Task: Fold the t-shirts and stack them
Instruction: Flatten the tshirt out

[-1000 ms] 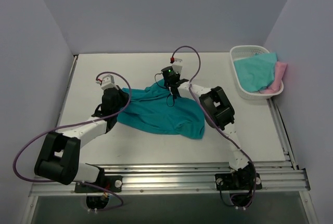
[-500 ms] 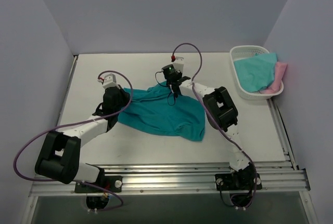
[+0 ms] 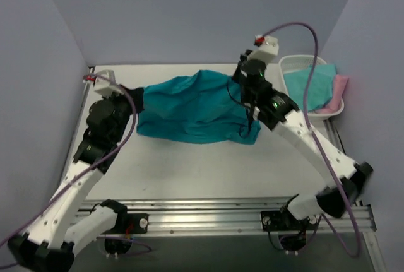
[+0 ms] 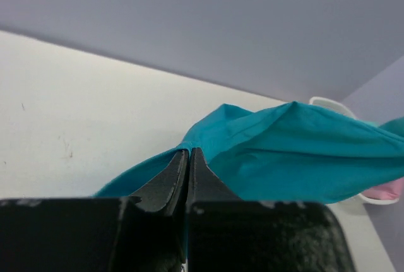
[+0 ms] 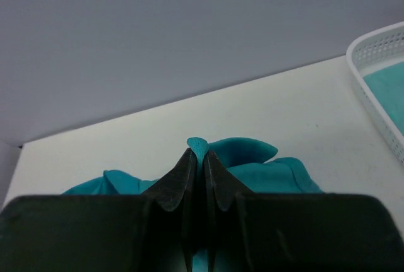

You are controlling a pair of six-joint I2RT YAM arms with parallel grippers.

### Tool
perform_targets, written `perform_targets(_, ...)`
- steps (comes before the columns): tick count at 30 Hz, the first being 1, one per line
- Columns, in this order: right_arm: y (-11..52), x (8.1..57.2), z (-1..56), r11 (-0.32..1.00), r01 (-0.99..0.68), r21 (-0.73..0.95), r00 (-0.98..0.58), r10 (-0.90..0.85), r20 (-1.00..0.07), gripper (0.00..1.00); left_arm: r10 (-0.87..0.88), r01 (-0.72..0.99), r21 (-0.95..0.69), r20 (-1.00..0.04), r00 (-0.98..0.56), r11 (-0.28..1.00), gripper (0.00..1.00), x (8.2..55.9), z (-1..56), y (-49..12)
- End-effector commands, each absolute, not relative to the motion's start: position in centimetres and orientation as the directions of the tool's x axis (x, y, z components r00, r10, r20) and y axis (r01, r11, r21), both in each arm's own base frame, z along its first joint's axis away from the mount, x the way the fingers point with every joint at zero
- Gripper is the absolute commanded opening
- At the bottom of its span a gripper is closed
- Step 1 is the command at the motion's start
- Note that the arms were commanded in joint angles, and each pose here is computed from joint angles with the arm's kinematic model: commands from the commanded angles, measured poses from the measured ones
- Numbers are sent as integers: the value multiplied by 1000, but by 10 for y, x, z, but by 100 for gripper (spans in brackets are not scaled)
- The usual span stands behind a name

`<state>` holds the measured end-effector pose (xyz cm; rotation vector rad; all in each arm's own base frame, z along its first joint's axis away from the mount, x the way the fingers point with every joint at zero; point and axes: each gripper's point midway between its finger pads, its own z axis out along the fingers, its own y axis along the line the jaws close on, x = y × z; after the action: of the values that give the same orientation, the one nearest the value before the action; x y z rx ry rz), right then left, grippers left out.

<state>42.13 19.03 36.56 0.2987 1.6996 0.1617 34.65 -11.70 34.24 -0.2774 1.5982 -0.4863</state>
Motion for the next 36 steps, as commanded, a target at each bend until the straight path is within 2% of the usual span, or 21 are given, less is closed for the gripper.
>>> perform_targets(1, 157, 355, 391, 944, 133, 302, -57, 311, -949, 0, -465, 132, -463, -885, -18, 877, 2, 287, 392, -93)
perform_targets(6, 117, 271, 443, 902, 29, 431, 18, 430, -903, 0, -523, 213, -496, -847, 97, 842, 2, 202, 447, -58)
perform_targets(9, 92, 244, 467, 874, -20, 485, 59, 486, -872, 0, -551, 247, -507, -820, 157, 826, 2, 170, 471, -43)
perform_targets(17, 48, 203, 534, 838, -98, 536, 164, 545, -822, 0, -571, 343, -483, -788, 230, 805, 2, 133, 519, -35)
perform_targets(24, 47, 193, 578, 844, -192, 501, 201, 533, -822, 0, -566, 365, -459, -775, 280, 810, 2, 113, 551, -26)
perform_targets(30, 60, 188, 599, 850, -306, 429, 220, 502, -837, 0, -568, 452, -408, -763, 308, 793, 2, 96, 574, -36)
perform_targets(33, 60, 169, 612, 828, -373, 418, 228, 518, -824, 0, -567, 490, -380, -759, 320, 785, 2, 84, 584, -40)
perform_targets(36, 39, 146, 624, 813, -361, 456, 275, 560, -781, 0, -598, 530, -383, -734, 324, 757, 2, 68, 589, -41)
